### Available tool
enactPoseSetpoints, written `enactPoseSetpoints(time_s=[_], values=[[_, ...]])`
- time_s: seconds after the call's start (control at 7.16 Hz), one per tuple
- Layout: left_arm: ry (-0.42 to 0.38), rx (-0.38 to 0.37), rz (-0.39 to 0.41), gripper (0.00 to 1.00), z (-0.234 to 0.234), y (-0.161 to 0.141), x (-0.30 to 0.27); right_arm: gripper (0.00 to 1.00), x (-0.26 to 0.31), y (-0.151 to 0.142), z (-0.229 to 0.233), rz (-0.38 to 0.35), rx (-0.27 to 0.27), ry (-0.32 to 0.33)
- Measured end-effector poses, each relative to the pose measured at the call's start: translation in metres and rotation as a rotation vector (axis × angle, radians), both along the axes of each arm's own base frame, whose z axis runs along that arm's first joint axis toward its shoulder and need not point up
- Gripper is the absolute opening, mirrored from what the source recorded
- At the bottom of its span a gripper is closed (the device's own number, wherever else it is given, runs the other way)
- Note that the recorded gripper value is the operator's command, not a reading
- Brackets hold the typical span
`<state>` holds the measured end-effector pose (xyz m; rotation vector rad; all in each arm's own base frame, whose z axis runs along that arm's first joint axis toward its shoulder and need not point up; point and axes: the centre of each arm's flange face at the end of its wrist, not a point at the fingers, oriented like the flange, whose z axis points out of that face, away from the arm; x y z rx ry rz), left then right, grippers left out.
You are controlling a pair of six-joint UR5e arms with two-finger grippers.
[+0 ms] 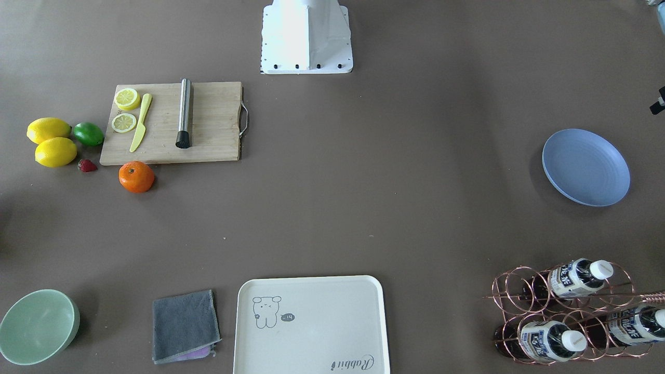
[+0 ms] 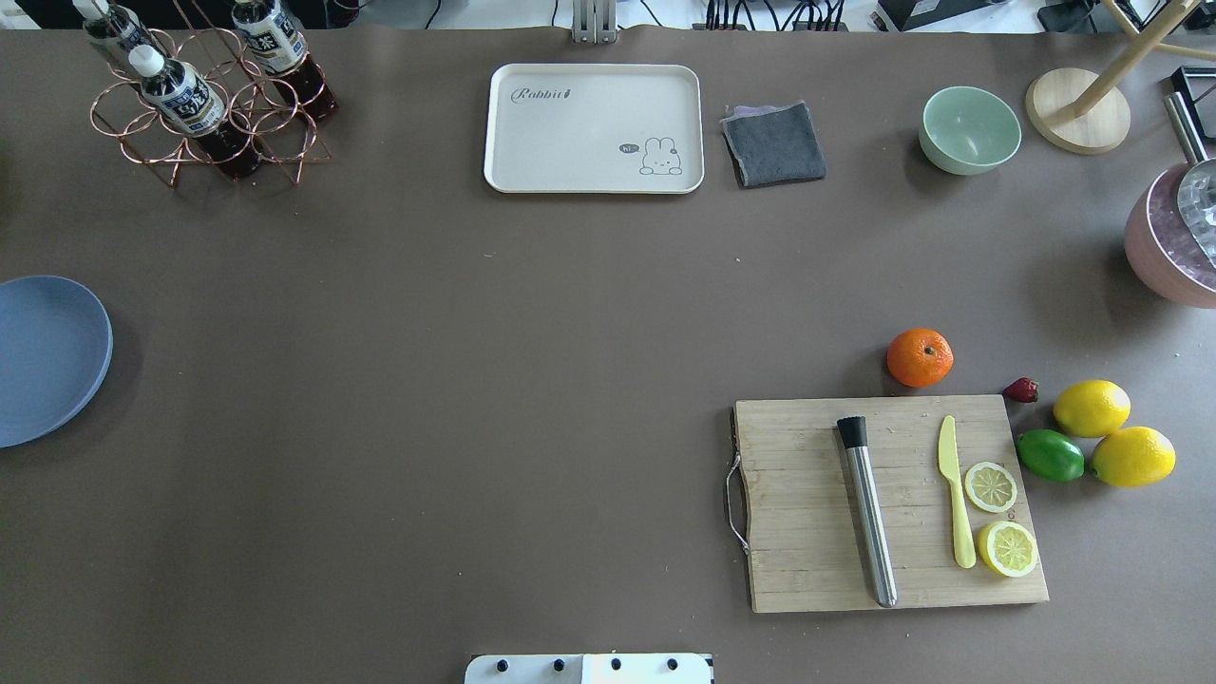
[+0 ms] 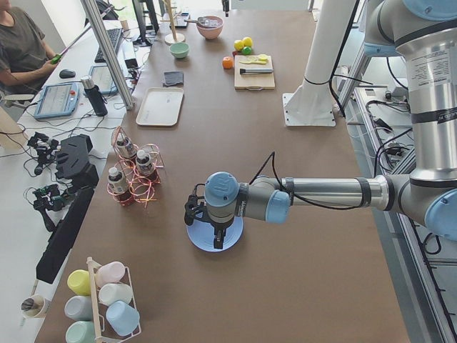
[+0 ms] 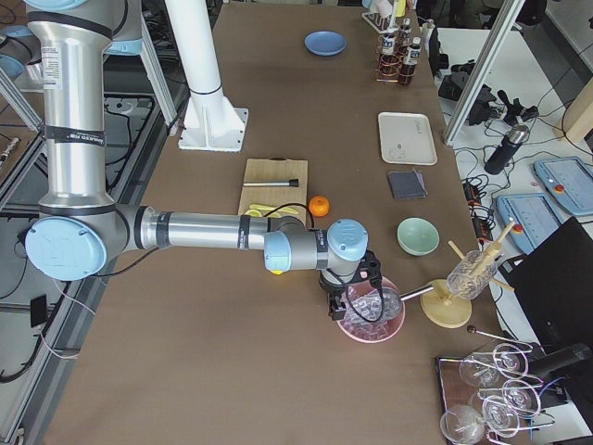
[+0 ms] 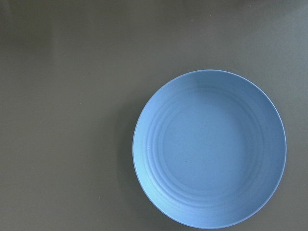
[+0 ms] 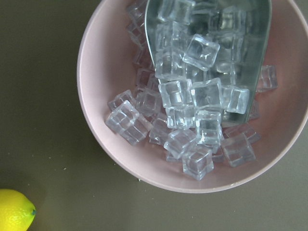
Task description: Pick orange to plate
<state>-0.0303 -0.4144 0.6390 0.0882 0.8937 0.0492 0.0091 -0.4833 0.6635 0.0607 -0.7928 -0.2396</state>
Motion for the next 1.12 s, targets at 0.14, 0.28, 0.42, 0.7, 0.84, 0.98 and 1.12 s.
enactPoseSetpoints(time_s=[0.14, 0.28, 0.42, 0.7, 0.84, 0.98, 1.12], values=[[-0.003, 0.001, 0.003, 0.98, 0.003, -0.001, 0.001, 1.0, -0.001, 0.003, 0.003, 0.0, -0.009, -0.017], [-0.006, -0.002, 0.013, 0.98, 0.008, -0.003, 0.004, 1.0, -0.002, 0.005, 0.004, 0.0, -0.017, -0.028], [-0.008, 0.001, 0.032, 0.98, 0.017, -0.006, 0.013, 1.0, -0.002, 0.005, 0.005, 0.001, -0.022, -0.037], [-0.003, 0.021, 0.049, 0.98, 0.053, -0.015, 0.029, 1.0, -0.003, 0.005, 0.006, 0.001, -0.027, -0.048], [-0.001, 0.018, 0.043, 0.98, 0.072, -0.023, 0.04, 1.0, -0.003, 0.006, 0.007, 0.001, -0.03, -0.05], [-0.01, 0.015, 0.042, 0.98, 0.089, -0.033, 0.053, 1.0, -0.003, 0.006, 0.007, 0.0, -0.03, -0.057], [-0.024, 0.02, 0.047, 0.97, 0.102, -0.044, 0.064, 1.0, -0.004, 0.007, 0.007, -0.002, -0.03, -0.073]])
